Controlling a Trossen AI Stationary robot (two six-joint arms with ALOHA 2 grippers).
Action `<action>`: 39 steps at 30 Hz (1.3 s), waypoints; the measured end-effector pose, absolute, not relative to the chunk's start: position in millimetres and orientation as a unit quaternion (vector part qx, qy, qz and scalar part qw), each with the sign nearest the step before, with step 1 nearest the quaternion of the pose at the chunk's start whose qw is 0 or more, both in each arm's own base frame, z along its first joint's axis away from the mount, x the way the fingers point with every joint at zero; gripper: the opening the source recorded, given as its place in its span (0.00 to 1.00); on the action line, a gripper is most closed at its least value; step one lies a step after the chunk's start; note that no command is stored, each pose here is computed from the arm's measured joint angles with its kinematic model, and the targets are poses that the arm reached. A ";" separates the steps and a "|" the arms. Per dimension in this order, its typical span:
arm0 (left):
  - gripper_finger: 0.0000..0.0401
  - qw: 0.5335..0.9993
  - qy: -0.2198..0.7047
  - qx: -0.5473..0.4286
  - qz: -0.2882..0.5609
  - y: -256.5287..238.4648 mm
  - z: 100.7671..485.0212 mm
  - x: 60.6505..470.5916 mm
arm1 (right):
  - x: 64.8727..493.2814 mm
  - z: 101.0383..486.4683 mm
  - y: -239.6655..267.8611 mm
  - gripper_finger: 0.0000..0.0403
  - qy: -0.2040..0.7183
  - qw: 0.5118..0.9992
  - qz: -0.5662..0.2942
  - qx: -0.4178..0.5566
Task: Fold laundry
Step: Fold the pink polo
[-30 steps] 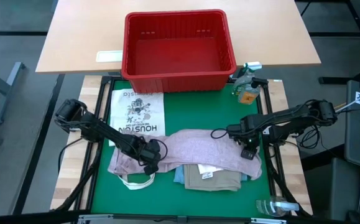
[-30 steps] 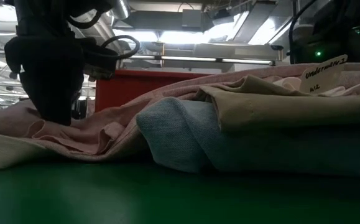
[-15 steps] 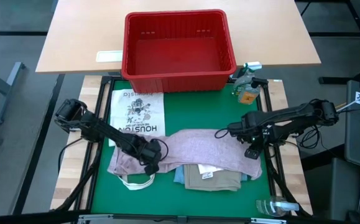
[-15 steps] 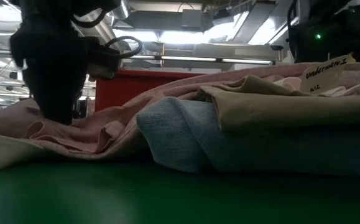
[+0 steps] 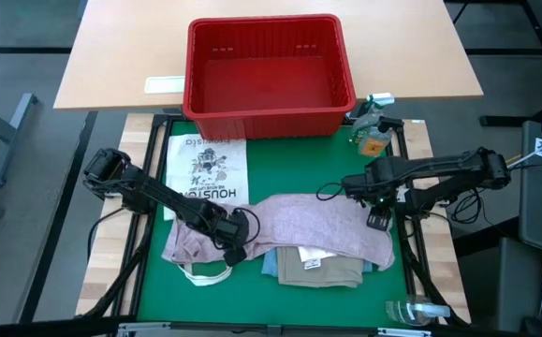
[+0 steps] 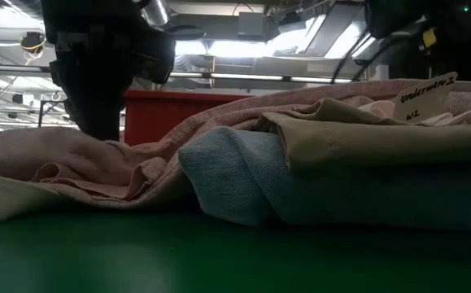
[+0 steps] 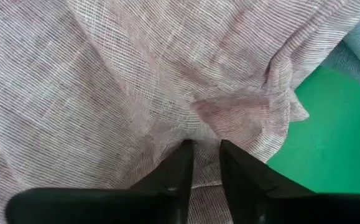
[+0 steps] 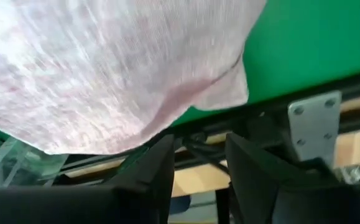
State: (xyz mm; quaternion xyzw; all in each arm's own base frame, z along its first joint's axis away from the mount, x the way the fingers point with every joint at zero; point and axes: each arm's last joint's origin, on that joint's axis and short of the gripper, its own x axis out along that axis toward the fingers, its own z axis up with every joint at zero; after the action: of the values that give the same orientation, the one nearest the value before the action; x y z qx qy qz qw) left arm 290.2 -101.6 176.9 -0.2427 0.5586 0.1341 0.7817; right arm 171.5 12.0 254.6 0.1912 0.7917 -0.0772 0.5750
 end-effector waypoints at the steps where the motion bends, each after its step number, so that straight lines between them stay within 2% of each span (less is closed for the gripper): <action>1: 0.21 0.782 0.558 -0.243 0.134 -101.6 176.9 290.2 | 173.0 256.9 11.8 0.36 0.788 0.582 -0.074 0.185; 8: 0.33 0.789 0.547 -0.249 0.127 -102.5 178.0 293.0 | 178.4 260.1 16.2 0.36 0.772 0.612 -0.047 0.167; 18: 0.34 0.797 0.534 -0.255 0.122 -103.5 179.3 295.9 | 175.5 259.4 73.4 0.36 0.764 0.627 0.023 0.151; 23: 0.34 0.797 0.534 -0.255 0.122 -103.4 179.3 295.9 | 166.7 259.0 111.1 0.36 0.747 0.651 0.052 0.128; 30: 0.34 0.798 0.532 -0.254 0.126 -103.2 179.3 296.0 | 150.1 256.5 148.2 0.36 0.682 0.726 -0.018 0.087; 39: 0.34 0.783 0.538 -0.286 0.126 -102.8 179.4 296.3 | 136.4 246.5 170.4 0.36 0.687 0.722 -0.038 0.069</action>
State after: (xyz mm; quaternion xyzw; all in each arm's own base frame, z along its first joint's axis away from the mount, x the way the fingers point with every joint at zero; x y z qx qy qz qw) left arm 296.3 -102.8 179.4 -0.2862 0.5377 0.1264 0.7830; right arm 136.4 170.4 246.5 0.0690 0.6875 -0.0379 0.7219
